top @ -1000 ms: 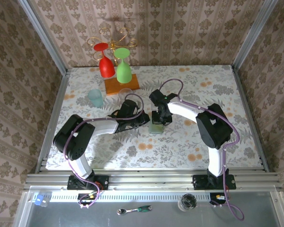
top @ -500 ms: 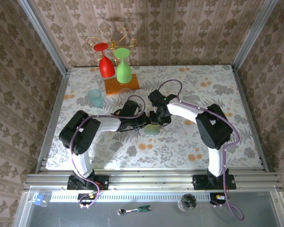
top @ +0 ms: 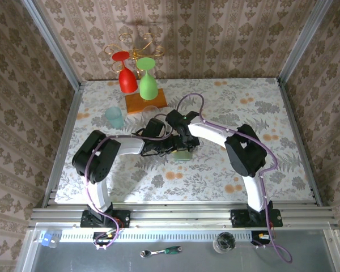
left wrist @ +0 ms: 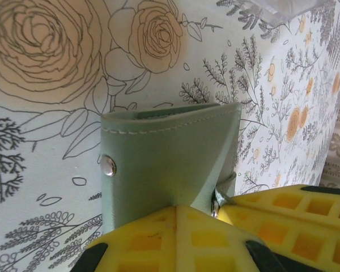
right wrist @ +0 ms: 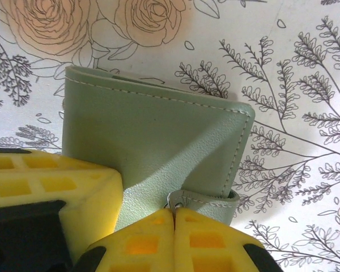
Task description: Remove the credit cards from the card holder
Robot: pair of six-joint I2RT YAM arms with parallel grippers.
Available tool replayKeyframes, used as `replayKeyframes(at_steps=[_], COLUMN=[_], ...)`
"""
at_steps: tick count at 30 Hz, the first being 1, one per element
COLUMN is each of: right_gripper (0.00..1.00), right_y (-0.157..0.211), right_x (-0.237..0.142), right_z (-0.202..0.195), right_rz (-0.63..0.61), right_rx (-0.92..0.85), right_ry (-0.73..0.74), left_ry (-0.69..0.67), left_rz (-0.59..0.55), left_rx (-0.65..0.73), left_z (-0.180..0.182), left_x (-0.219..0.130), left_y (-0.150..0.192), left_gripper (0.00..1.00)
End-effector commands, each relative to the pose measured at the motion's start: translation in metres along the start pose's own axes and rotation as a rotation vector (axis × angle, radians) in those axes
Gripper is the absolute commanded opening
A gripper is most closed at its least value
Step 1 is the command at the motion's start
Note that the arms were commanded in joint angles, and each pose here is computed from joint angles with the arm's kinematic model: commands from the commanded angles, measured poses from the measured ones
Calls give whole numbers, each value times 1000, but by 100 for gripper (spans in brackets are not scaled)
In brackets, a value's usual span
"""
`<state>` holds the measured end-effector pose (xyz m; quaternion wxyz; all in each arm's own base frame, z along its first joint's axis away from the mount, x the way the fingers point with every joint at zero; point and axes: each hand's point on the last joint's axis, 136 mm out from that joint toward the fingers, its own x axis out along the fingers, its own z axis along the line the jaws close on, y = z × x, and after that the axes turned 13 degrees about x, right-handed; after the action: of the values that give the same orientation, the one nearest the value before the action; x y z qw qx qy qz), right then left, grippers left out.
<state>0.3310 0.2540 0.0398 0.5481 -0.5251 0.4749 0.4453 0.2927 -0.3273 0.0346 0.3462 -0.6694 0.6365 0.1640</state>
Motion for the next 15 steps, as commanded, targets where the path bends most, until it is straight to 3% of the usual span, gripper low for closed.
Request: replayKeyframes(at_steps=[1, 15], right_gripper=[0, 0], right_y=[23, 17], right_x=[20, 13], right_z=[-47, -71], right_rz=[59, 3], right_rx=[-114, -209], right_ry=[285, 478], left_ry=[-152, -194], left_rz=[112, 178], left_rx=[-42, -76], left_z=[44, 66], left_x=[12, 22], left_y=[33, 49], left_gripper=[0, 0])
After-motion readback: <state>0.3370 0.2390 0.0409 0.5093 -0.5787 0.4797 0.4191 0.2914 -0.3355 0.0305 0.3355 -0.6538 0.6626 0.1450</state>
